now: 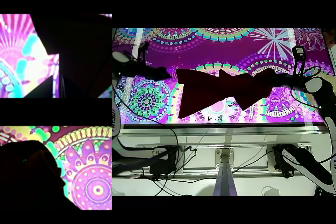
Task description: Fold the clothes and pants, and hang the long-sleeved shirts on hangers.
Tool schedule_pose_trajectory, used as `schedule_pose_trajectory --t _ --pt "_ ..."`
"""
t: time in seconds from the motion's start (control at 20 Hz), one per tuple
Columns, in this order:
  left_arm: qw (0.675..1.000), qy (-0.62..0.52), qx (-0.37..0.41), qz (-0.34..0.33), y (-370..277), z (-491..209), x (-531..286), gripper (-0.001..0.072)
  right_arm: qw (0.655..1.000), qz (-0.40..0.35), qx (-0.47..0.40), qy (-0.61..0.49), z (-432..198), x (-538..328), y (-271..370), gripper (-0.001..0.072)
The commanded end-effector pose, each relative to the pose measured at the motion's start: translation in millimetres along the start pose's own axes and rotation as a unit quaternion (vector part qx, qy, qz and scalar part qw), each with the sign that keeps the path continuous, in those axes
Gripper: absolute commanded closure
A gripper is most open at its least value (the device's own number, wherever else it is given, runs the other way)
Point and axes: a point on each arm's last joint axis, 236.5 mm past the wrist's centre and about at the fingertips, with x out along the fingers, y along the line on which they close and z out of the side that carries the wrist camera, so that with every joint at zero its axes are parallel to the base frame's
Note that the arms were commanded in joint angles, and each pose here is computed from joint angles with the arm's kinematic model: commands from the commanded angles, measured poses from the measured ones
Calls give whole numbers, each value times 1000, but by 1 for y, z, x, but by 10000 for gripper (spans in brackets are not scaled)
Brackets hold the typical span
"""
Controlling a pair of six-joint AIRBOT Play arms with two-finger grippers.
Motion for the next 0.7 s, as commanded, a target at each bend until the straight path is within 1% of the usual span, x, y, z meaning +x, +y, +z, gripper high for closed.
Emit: schedule_pose_trajectory --t 0.0,0.05,0.15,0.2,0.25,0.3,0.35,0.4,0.45,0.5,0.6,0.65 --pt "992 14 -47 -116 -29 -63 -7 698 1000 -3 0 -7 3 1 -2 699" --pt "991 1 -52 -120 -33 -80 -3 698 1000 -3 0 -7 3 1 -2 700" --pt "995 -12 -77 -64 -19 -112 13 699 1000 -4 0 -7 3 1 -2 700" --pt "995 -15 -88 -51 -17 -127 21 698 1000 -4 0 -7 3 1 -2 700" --pt "994 -14 -98 -51 -20 -142 28 669 1000 -4 0 -7 3 1 -2 700" --pt "993 -5 -105 -52 -21 -156 34 425 1000 -4 0 -8 3 1 -2 700" --pt "992 7 -114 -54 -22 -168 40 94 1000 -4 0 -8 3 1 -2 700" --pt "991 15 -122 -55 -21 -175 45 35 1000 -5 0 -9 4 1 -2 699" --pt "990 22 -128 -57 -21 -180 49 87 1000 -5 0 -10 4 1 -2 699" --pt "990 25 -129 -56 -19 -182 52 159 1000 -5 0 -10 4 1 -2 699" --pt "991 23 -125 -48 -12 -180 57 177 1000 -4 1 -10 4 1 -2 699" --pt "990 27 -127 -48 -11 -182 60 248 1000 -4 1 -10 4 1 -2 700"
